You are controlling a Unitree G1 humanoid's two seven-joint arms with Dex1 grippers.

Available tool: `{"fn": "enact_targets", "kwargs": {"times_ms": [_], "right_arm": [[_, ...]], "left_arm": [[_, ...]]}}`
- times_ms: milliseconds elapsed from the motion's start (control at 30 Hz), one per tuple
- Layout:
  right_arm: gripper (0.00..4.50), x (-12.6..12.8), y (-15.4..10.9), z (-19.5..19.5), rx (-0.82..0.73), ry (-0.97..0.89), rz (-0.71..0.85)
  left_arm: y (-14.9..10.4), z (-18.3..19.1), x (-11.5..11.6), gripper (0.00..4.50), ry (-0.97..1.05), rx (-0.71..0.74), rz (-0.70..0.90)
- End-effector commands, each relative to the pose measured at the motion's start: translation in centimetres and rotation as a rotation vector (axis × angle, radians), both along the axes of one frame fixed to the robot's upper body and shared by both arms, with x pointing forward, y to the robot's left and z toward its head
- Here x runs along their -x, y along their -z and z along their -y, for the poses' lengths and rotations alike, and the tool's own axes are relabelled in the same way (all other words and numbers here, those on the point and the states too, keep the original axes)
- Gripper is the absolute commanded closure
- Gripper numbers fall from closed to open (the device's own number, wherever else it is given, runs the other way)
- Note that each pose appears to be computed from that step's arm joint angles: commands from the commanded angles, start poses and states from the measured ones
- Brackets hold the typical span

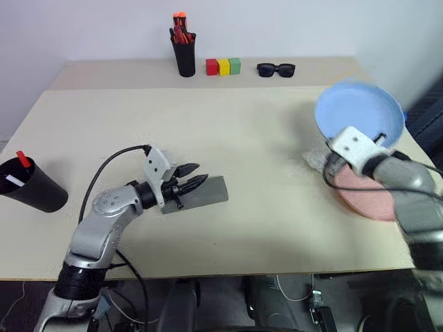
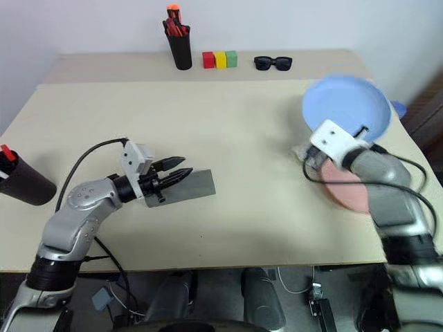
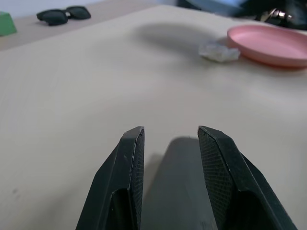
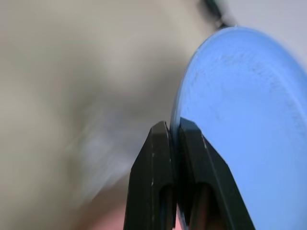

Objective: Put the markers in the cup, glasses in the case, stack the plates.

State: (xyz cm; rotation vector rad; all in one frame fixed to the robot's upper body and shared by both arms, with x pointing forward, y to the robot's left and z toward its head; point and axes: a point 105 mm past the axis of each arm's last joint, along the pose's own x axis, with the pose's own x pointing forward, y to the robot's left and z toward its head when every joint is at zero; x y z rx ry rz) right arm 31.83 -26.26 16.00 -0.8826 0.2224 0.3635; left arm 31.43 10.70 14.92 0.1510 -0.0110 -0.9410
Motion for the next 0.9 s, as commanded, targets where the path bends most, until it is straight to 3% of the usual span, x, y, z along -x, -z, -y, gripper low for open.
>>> {"fn": "enact_targets", "kwargs": {"times_ms": [33,100,233,400,633,833,900], "right_arm": [[4.18,2.8,-0.5,-0.1,-0.031,0.016,-0.049],[3.50,3.3,0.2,-0.2,-0.038,0.030,-0.071],[1.61,1.9,-0.5,-2.1,-0.066,0.004,0.018],[1.61,-1.9,1.4,-5.0,-0.108,-0.032,0.037],[1.61,-6.7,3.8,-3.0,0.003,0.115,0.085],[4.45,-7.3,2.4,-3.3,0.024,0.091,0.149],[4.45,-7.0,1.7,-3.0,0.027,0.097,0.162]], "left_arm": [[-0.9,1.9,-0.6,2.76,0.088,0.003,0.053],[-0.8,2.4,-0.8,2.76,0.116,-0.007,0.060],[-0.8,2.1,-1.4,2.76,0.102,-0.011,0.065],[-0.4,1.5,-0.7,2.76,0.071,-0.018,0.070],[-0.6,0.4,0.5,2.76,-0.001,0.010,0.059],[-0.2,-0.7,1.5,2.76,-0.054,0.012,0.036],[0.0,-0.9,1.7,2.76,-0.060,0.007,0.028]]}}
